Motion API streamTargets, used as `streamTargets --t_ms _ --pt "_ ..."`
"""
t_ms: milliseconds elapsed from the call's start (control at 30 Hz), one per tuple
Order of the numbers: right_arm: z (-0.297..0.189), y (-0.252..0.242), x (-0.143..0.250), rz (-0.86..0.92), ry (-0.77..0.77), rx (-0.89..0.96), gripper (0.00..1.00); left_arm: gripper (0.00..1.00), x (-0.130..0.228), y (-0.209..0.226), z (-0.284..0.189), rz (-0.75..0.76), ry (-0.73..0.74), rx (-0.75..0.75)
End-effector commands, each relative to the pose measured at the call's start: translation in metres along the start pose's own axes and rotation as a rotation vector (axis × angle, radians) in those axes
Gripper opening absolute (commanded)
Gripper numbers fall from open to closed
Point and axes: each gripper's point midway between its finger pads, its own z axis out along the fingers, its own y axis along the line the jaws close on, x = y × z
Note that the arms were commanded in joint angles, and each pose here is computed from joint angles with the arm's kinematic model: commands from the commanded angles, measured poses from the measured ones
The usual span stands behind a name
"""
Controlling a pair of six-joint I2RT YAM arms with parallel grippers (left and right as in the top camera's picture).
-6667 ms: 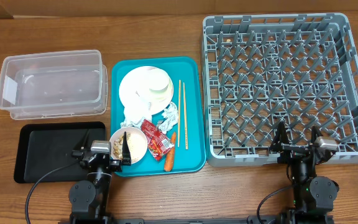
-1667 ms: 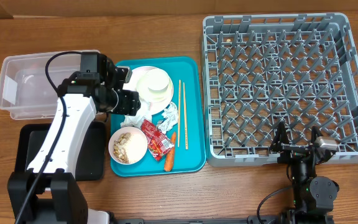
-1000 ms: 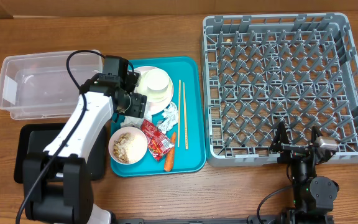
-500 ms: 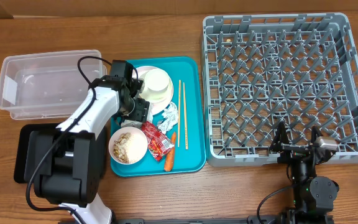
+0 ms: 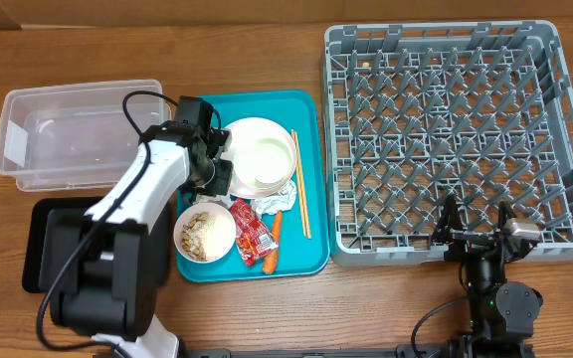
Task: Sort waste into correct bins and load items into the dishwasher
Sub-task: 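Carry the tissue left and drop it into the clear plastic bin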
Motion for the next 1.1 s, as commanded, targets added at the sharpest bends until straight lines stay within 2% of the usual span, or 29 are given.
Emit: streamTargets --t_ms 0,167,367,567,700,933,1067 --pt "0.0 0.0 0.001 -0.003 -0.005 -0.004 1.0 0.05 -0.026 0.006 -0.046 -0.037 -0.144 -0.052" --pt "0.0 0.0 0.001 -0.003 -0.005 -0.004 1.0 0.07 -0.036 0.005 -0.078 -0.037 -0.236 -0.054" --pt "0.0 0.0 0.002 -0.003 -0.004 -0.004 1.0 0.13 -0.051 0.021 -0.122 -0.15 -0.365 -0.079" --pt "0.0 0.0 0.001 -0.003 -0.005 -0.004 1.0 0.07 -0.059 0.065 -0.149 -0.334 -0.443 -0.117" --pt "0.0 0.0 0.002 -0.003 -0.004 -0.004 1.0 0.06 -0.059 0.114 -0.162 -0.447 -0.499 -0.188" --pt "0.0 0.0 0.001 -0.003 -0.005 -0.004 1.0 0.06 -0.031 0.184 -0.17 -0.627 -0.498 -0.327" --pt "0.0 0.0 0.001 -0.003 -0.005 -0.004 1.0 0.09 -0.018 0.21 -0.167 -0.691 -0.48 -0.357"
